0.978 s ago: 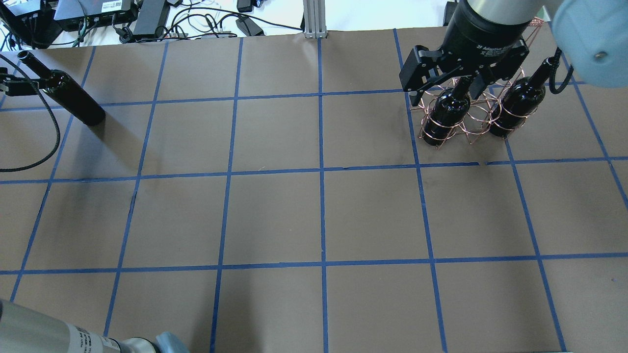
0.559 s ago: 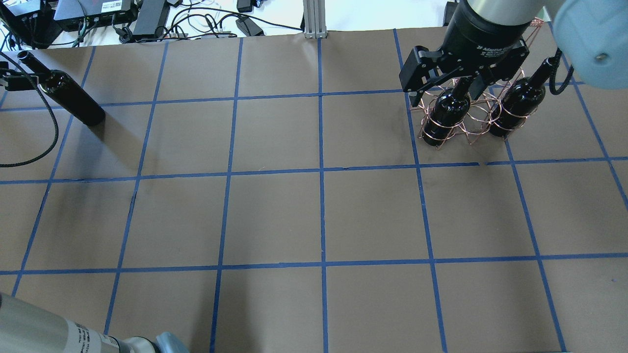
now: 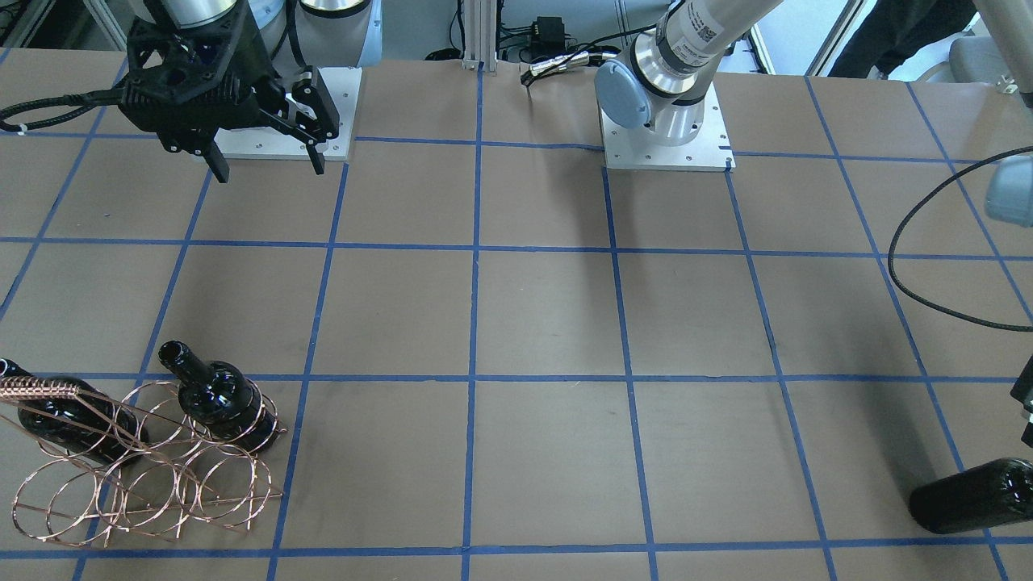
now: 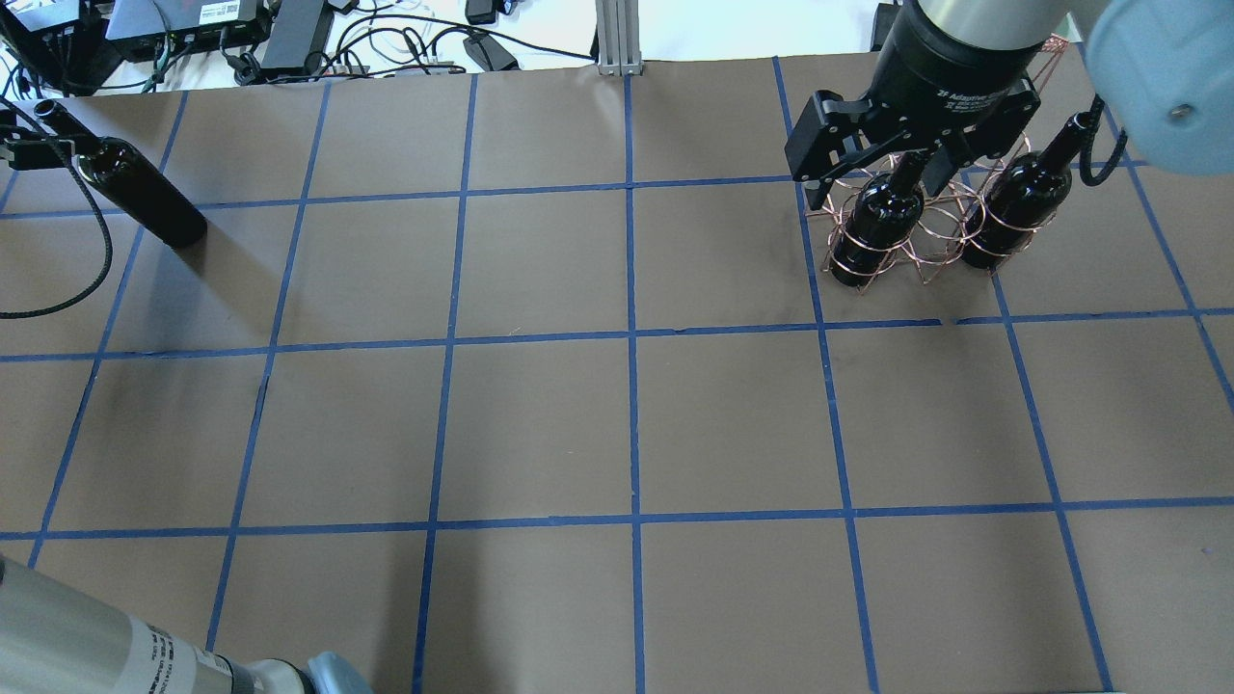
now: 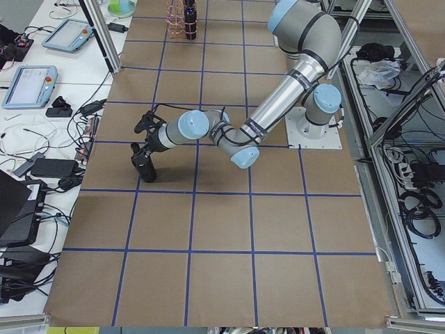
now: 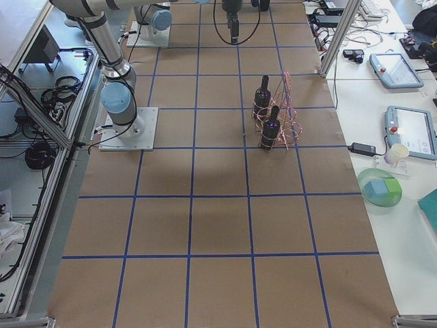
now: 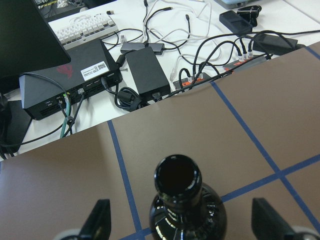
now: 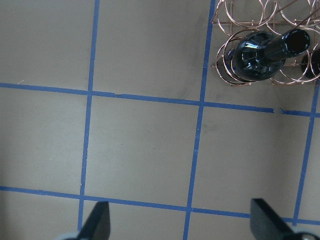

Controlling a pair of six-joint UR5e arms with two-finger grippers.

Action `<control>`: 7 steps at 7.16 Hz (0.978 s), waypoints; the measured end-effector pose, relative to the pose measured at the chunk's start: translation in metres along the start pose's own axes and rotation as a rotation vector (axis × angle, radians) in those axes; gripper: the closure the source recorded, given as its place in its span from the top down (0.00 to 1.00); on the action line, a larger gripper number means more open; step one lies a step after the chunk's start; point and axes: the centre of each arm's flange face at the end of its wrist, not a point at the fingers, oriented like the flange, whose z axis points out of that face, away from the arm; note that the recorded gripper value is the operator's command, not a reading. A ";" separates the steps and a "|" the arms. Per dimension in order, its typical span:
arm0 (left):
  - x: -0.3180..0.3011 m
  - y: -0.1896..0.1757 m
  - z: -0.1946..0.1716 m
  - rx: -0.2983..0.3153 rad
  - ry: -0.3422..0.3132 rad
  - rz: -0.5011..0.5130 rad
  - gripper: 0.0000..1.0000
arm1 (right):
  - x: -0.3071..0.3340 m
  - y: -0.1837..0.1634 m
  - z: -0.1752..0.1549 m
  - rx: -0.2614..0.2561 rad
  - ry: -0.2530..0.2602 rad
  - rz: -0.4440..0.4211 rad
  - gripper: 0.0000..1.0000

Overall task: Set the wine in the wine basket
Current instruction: 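Grasp the dark wine bottle by its neck with the left gripper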

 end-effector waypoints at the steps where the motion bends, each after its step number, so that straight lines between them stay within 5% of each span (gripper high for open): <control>1: 0.000 0.003 0.006 0.010 0.018 -0.004 1.00 | 0.000 0.000 0.000 0.001 -0.001 0.000 1.00; 7: -0.012 -0.004 0.012 0.066 0.041 0.025 0.87 | -0.001 -0.001 -0.002 0.016 -0.003 -0.001 1.00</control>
